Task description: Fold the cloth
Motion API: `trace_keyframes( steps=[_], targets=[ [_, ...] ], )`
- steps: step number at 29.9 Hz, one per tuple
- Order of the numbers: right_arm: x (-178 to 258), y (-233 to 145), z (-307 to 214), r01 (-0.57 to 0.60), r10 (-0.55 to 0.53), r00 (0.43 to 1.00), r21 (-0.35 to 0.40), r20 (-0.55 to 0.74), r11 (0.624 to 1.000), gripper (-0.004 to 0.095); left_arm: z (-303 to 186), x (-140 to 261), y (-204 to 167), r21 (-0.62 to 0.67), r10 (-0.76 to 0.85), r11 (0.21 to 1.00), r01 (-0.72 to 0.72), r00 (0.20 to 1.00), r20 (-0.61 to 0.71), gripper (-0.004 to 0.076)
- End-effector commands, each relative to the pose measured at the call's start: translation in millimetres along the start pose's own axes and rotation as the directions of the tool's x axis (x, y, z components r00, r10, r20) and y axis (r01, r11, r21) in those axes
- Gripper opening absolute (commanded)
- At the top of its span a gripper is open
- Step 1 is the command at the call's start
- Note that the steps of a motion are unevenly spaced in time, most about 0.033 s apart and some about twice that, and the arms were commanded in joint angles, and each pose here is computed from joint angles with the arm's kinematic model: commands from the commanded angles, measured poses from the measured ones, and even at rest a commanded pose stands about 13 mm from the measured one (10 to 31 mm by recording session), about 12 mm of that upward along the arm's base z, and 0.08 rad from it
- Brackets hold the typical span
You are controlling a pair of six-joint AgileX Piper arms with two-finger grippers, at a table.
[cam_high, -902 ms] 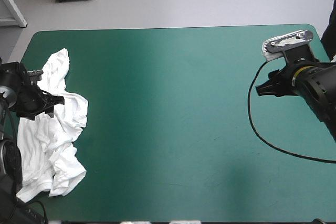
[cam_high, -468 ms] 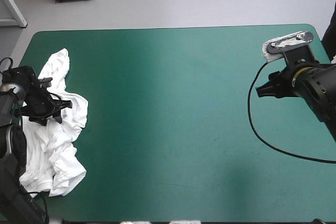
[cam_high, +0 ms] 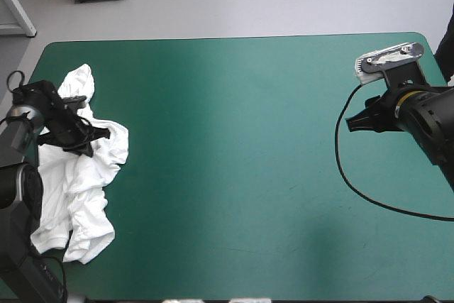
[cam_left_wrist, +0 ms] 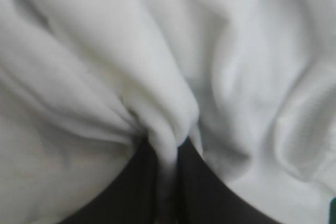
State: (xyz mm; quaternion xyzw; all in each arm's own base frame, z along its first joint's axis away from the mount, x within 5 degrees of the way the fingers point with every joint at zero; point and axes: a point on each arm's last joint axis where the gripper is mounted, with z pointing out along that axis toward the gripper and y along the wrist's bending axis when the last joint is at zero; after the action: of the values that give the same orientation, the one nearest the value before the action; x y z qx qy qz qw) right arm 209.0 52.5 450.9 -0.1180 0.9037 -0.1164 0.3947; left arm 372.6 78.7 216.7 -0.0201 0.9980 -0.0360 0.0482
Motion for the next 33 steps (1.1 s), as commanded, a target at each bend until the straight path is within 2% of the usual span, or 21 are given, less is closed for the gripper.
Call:
trace_keyframes(
  steps=[1,6,13,24,30,33],
  targets=[
    [-7,-9,-13,-0.012,0.009,0.996,0.027,0.087,1.0,0.0482,-35,-19,-57,0.07,0.117,0.989,-0.129,0.982,0.146,-0.001],
    [-6,-9,-13,-0.011,0.008,0.996,0.027,0.085,1.0,0.0482,-57,-31,-128,0.067,0.29,0.947,-0.314,0.928,0.235,-0.001],
    [-6,-9,-13,-0.011,0.009,0.997,0.029,0.076,1.0,0.0482,-65,-24,-218,0.091,0.474,0.853,-0.514,0.836,0.275,-0.001],
    [-4,-10,-12,-0.009,0.007,0.998,0.036,0.059,0.999,0.0482,-52,44,-347,0.207,0.727,0.596,-0.776,0.631,0.269,-0.001],
    [-3,-10,-12,-0.009,0.007,0.999,0.038,0.049,0.999,0.0482,-63,84,-393,0.219,0.799,0.462,-0.859,0.511,0.317,-0.001],
    [-3,-10,-12,-0.009,0.007,0.999,0.038,0.045,0.999,0.0482,-65,90,-401,0.212,0.802,0.445,-0.87,0.492,0.338,-0.001]
  ],
)
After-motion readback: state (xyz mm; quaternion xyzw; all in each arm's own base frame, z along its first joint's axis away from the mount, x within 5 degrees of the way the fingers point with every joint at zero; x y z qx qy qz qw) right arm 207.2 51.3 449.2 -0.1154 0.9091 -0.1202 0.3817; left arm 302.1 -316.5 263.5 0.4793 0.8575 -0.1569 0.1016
